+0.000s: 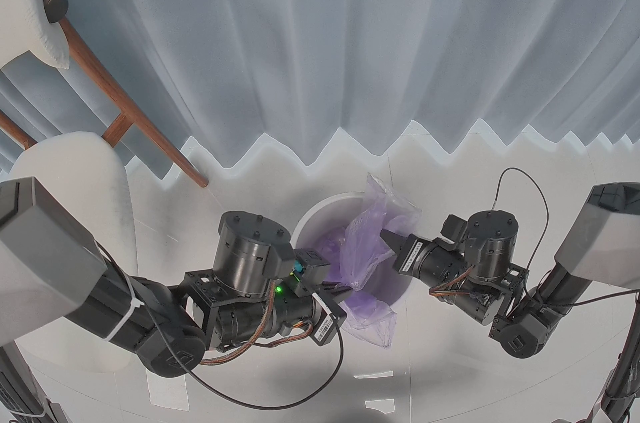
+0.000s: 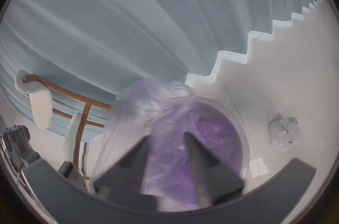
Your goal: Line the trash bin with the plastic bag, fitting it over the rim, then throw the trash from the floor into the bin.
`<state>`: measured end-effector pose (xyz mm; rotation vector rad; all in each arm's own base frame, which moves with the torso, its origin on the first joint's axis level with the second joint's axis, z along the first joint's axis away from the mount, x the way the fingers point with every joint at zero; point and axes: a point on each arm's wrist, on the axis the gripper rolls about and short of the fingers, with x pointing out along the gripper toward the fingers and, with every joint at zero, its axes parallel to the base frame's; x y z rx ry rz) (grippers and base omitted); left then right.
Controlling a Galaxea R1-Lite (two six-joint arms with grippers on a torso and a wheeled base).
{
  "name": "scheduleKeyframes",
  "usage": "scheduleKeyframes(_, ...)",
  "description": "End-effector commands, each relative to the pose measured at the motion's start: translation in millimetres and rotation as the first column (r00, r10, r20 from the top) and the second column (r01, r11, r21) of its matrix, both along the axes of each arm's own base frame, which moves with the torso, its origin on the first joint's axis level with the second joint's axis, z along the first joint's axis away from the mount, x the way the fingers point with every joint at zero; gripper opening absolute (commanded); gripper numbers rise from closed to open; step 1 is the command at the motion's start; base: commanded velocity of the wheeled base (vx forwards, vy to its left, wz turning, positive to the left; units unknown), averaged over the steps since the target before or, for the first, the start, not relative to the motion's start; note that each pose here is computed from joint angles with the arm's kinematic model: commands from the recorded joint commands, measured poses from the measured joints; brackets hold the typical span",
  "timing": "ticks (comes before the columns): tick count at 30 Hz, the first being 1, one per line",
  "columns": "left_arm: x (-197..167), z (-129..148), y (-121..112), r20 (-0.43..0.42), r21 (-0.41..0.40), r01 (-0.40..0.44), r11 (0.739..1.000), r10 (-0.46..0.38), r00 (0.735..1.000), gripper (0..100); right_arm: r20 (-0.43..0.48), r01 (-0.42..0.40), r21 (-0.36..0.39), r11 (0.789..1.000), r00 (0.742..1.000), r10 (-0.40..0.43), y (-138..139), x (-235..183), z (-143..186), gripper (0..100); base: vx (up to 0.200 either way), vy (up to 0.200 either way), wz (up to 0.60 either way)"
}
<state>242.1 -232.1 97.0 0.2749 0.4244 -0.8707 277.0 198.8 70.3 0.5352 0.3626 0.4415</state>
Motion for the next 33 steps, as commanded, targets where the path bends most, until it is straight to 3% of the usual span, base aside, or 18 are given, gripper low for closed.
scheduleKeyframes(1,-4.1,-0.1,-3.0,-0.002,0.003,0.007,1.000,-0.007,1.000,0,-0.015,-0.014,-0.014,1.000,1.000,0.014,6.6,-0.5,-9.4,0,0.000,0.000,0.00)
scheduleKeyframes(6,-3.2,5.9,-6.5,0.006,-0.018,-0.026,0.999,0.026,1.000,0,0.002,0.004,-0.014,1.000,1.000,-0.004,8.8,-0.2,-7.3,0,0.000,0.000,0.00)
scheduleKeyframes(7,-3.1,6.0,-6.5,-0.002,-0.027,-0.036,0.999,0.036,0.999,100,0.003,0.009,-0.014,1.000,1.000,-0.009,6.7,-1.2,-5.6,0,0.000,0.000,0.00)
scheduleKeyframes(12,-10.4,15.7,-8.5,-0.021,-0.076,-0.043,0.996,0.042,0.999,100,-0.006,0.012,-0.026,1.000,1.000,-0.012,-3.8,-11.7,-1.3,0,0.000,0.000,0.00)
scheduleKeyframes(19,-16.6,24.6,8.1,-0.031,-0.098,-0.111,0.989,0.108,0.994,100,0.013,0.007,-0.044,0.999,1.000,-0.006,-12.1,-20.5,-0.6,0,0.000,0.000,0.00)
scheduleKeyframes(26,-12.8,8.1,43.9,-0.095,-0.027,-0.210,0.977,0.206,0.974,100,0.027,0.009,-0.039,0.999,1.000,-0.008,-12.8,-20.6,1.3,0,0.000,0.000,0.00)
scheduleKeyframes(33,-6.0,0.1,44.9,-0.107,-0.008,-0.227,0.974,0.225,0.969,100,0.042,0.016,-0.028,0.999,0.999,-0.015,-15.4,-20.9,7.4,0,0.000,0.000,0.00)
